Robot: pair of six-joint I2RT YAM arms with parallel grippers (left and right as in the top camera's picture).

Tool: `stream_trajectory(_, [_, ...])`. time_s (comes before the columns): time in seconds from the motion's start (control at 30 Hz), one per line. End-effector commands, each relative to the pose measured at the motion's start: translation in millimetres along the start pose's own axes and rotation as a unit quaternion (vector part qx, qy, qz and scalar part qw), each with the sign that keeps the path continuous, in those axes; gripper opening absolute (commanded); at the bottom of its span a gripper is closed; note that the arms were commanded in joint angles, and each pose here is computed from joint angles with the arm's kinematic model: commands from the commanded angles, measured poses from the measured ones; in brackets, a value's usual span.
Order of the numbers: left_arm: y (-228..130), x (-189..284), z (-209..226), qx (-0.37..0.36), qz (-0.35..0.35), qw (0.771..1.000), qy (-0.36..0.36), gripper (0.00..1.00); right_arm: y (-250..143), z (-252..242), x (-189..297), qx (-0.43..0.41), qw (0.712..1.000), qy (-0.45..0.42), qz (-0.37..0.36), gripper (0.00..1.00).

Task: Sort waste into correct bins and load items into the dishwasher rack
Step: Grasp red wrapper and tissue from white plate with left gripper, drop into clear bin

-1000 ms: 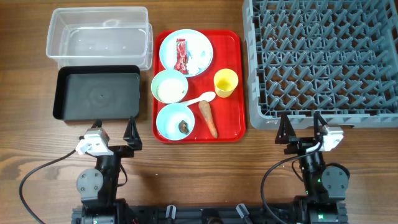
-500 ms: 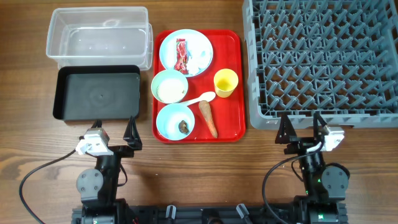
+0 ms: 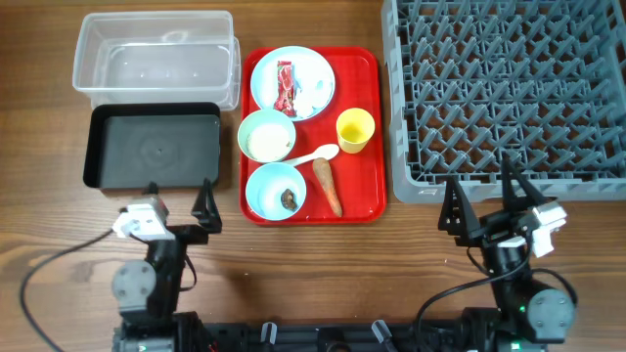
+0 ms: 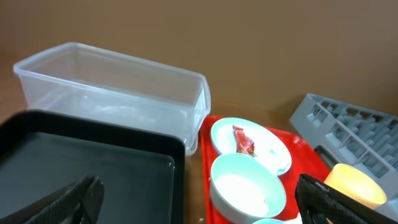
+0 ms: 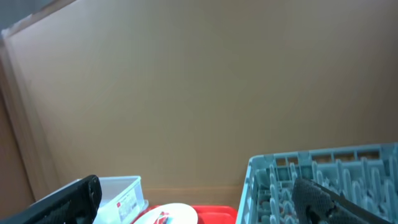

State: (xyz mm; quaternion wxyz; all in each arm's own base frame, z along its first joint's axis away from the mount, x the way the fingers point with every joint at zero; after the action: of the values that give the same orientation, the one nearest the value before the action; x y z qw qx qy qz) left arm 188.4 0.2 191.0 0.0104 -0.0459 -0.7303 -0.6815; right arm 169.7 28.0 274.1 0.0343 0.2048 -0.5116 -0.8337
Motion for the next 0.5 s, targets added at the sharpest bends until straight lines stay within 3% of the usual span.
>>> stream_trajectory(0.0, [69.6, -3.1, -8.9, -0.033, -0.003, 0.999, -0.020, 1.00, 23.1, 14.1, -19.3, 0.043, 0.998, 0.014, 0.032, 1.00])
stream_trajectory(0.13, [125.6, -51.9, -21.5, -0.039, 0.102, 0.993, -0.051, 1.00, 37.9, 12.2, -66.0, 0.030, 0.990, -0.012, 0.140, 1.00])
stream_trajectory(0.27, [151.9, -114.2, -56.1, -0.080, 0.202, 0.970, -0.110, 1.00, 39.8, 3.5, -97.1, 0.022, 0.969, -0.049, 0.242, 1.00])
stream_trajectory(0.37, [156.6, -173.1, -85.1, -0.085, 0.277, 0.947, -0.140, 1.00, 38.0, -2.6, -111.9, 0.003, 0.948, -0.077, 0.310, 1.00])
stream_trajectory(0.47, [129.0, -231.1, -112.2, -0.092, 0.343, 0.921, -0.161, 1.00, 28.1, -8.5, -115.1, -0.013, 0.934, -0.089, 0.346, 1.00])
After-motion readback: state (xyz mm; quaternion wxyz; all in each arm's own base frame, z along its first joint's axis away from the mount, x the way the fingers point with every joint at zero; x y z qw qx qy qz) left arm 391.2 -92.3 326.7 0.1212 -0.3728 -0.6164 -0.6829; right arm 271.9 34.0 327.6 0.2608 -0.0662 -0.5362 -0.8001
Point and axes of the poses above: each gripper's point midway between its finger pads, its own x axis back along the fingers, its own z axis along the line the jaws close on, y = z × x, the point moved 6 cm from there along x, back along the fingers, and after that the axes turned 12 degrees about -x, right-handed, at the moved point
